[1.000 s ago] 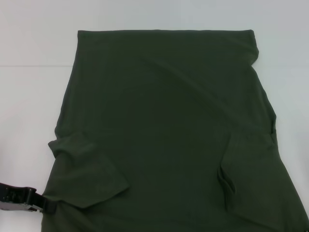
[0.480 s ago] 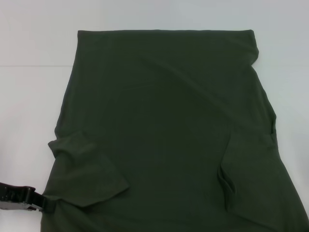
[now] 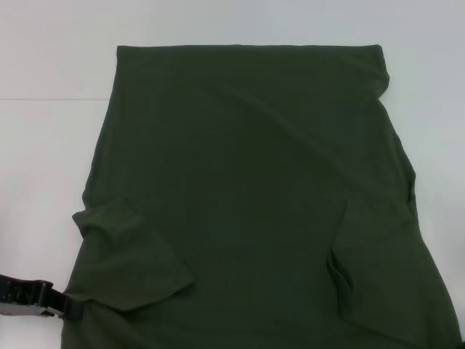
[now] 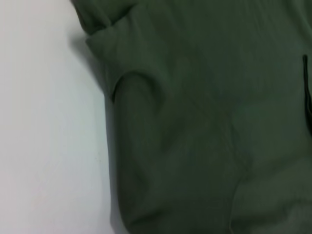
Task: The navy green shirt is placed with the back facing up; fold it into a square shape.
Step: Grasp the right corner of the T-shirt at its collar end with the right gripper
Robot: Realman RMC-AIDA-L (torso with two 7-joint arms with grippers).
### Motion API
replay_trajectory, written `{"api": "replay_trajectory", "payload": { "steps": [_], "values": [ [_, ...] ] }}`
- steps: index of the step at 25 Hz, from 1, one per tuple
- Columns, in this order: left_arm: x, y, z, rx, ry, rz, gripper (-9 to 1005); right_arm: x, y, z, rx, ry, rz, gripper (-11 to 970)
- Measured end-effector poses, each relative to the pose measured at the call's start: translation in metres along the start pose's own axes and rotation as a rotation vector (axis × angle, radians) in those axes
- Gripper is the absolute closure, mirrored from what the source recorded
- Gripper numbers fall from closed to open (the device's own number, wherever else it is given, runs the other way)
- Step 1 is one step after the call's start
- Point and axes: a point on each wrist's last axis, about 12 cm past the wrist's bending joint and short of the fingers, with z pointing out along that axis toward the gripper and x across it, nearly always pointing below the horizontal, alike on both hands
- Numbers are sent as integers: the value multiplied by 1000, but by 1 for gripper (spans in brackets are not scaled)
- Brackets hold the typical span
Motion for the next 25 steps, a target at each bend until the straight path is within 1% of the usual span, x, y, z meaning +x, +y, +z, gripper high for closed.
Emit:
{"api": "replay_trajectory", "payload": {
  "steps": [12, 22, 25],
  "values": [
    [-1, -1, 0, 0, 0, 0, 944, -12, 12, 10, -57, 20, -53, 25],
    [-3, -2, 0, 1, 0, 5, 942, -19, 17, 12, -34, 16, -78, 30],
    [-3, -2, 0, 2, -1, 6, 942, -21, 18, 13, -27, 28, -89, 144]
  ]
}}
